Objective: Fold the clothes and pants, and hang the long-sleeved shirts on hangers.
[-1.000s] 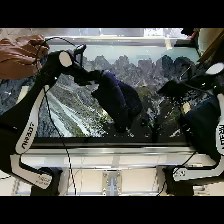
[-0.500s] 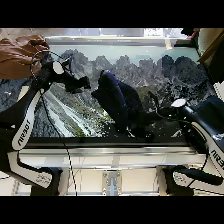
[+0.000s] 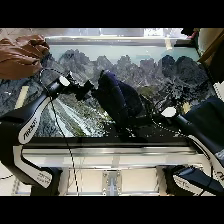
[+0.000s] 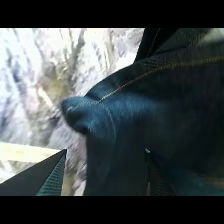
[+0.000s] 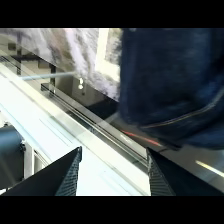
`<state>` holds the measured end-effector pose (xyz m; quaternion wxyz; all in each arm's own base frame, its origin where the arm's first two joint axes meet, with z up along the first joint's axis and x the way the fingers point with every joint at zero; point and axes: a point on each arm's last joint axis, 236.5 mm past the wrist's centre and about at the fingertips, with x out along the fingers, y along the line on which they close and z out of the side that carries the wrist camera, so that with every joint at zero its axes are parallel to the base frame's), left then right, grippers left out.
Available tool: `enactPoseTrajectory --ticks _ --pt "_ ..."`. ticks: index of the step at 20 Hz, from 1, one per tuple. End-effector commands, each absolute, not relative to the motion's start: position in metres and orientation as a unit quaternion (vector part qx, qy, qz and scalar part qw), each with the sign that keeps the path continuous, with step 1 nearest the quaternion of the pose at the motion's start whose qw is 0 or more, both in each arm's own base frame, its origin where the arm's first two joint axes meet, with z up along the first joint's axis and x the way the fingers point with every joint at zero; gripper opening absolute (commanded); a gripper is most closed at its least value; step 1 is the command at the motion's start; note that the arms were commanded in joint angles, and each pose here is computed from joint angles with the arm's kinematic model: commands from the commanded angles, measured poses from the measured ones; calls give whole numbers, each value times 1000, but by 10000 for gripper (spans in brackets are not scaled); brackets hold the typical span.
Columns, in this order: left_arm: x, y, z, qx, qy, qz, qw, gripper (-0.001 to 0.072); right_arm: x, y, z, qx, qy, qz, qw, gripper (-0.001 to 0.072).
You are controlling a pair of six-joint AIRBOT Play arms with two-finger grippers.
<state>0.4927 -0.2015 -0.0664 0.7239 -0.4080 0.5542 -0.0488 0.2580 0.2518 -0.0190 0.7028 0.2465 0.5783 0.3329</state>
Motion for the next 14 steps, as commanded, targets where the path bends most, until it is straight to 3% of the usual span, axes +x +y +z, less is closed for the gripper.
enactPoseTrajectory --ticks 1,5,6,7,8,11,13,14 --pt "506 -209 -82 -469 539 -30 699 532 263 248 -1 249 556 321 726 447" --pt "511 -218 -86 -517 533 -24 670 524 259 230 -10 216 571 287 738 447" --pt "514 -218 -85 -517 527 -23 674 421 258 227 -13 210 575 282 738 447" --pt "517 -216 -85 -518 521 -21 678 180 258 225 -15 206 577 281 739 448" --pt "520 -215 -84 -520 515 -19 682 30 258 225 -15 205 577 281 739 447" --pt "526 -211 -83 -522 502 -15 690 22 260 222 -19 197 575 277 744 452" --pt "526 -210 -83 -522 502 -14 690 22 264 222 -24 203 577 269 744 556" --pt "526 -210 -83 -517 501 -18 694 23 264 226 -27 215 583 268 736 555"
